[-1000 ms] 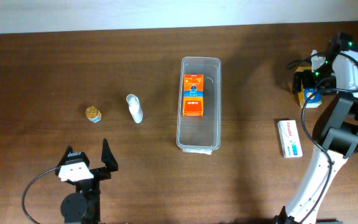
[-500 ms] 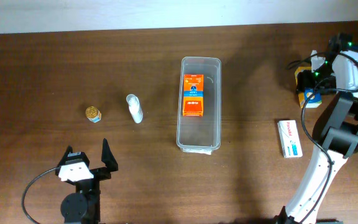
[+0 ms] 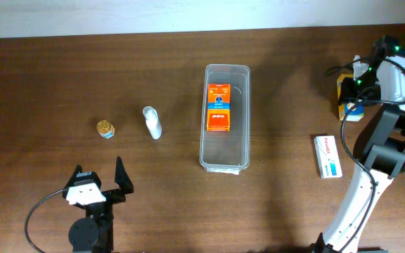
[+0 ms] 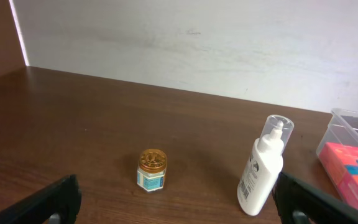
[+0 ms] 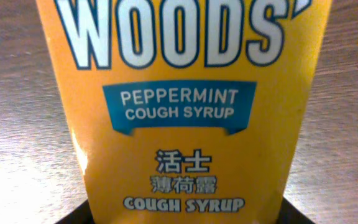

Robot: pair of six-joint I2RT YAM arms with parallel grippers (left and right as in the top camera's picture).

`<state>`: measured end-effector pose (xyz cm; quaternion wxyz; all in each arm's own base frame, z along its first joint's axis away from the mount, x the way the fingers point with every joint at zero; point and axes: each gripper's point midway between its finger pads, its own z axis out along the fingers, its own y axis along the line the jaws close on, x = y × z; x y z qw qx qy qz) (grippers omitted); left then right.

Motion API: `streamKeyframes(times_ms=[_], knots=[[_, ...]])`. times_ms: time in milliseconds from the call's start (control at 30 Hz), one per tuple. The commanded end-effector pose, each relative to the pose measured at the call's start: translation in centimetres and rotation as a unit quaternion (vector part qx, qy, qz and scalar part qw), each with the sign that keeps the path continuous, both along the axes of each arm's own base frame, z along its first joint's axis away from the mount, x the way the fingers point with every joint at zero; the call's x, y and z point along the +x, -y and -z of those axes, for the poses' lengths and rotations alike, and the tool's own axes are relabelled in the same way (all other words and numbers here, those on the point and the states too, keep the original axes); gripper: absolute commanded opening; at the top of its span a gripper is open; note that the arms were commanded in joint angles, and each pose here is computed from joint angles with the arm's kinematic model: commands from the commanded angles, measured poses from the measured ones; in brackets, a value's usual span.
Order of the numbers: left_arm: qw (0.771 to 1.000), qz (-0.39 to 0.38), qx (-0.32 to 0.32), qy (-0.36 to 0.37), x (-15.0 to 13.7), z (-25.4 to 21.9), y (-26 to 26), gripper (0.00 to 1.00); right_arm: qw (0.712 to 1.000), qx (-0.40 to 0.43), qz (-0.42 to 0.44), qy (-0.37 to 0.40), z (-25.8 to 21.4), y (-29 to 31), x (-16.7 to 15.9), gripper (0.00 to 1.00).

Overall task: Pack container
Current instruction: 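Close the right gripper on the yellow WOODS' box and lift, then carry the yellow box left over the container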

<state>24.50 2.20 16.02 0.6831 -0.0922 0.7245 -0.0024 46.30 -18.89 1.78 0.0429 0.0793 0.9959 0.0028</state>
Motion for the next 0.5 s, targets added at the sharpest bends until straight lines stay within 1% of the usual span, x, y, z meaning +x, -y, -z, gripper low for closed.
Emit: streamKeyframes(times_ms=[0,133,333,467], knots=[[1.0,-0.006,0.008,0.0,0.0,0.0,-0.3,0.99,1.0,-0.003,0.004,0.028,-2.6,-0.3,1.5,0.5],[1.0,-0.006,0.008,0.0,0.0,0.0,-0.3,0.99,0.999,0.012,-0.004,0.034,-4.9,-2.2,2.0,0.5],[1.0,-0.006,0.008,0.0,0.0,0.0,-0.3,0.99,0.998,0.03,0.003,0.056,-10.4,-7.2,3.1,0.51],[1.0,-0.006,0.008,0.0,0.0,0.0,-0.3,0.99,0.996,0.044,-0.01,0.075,-13.8,-11.5,3.5,0.51]])
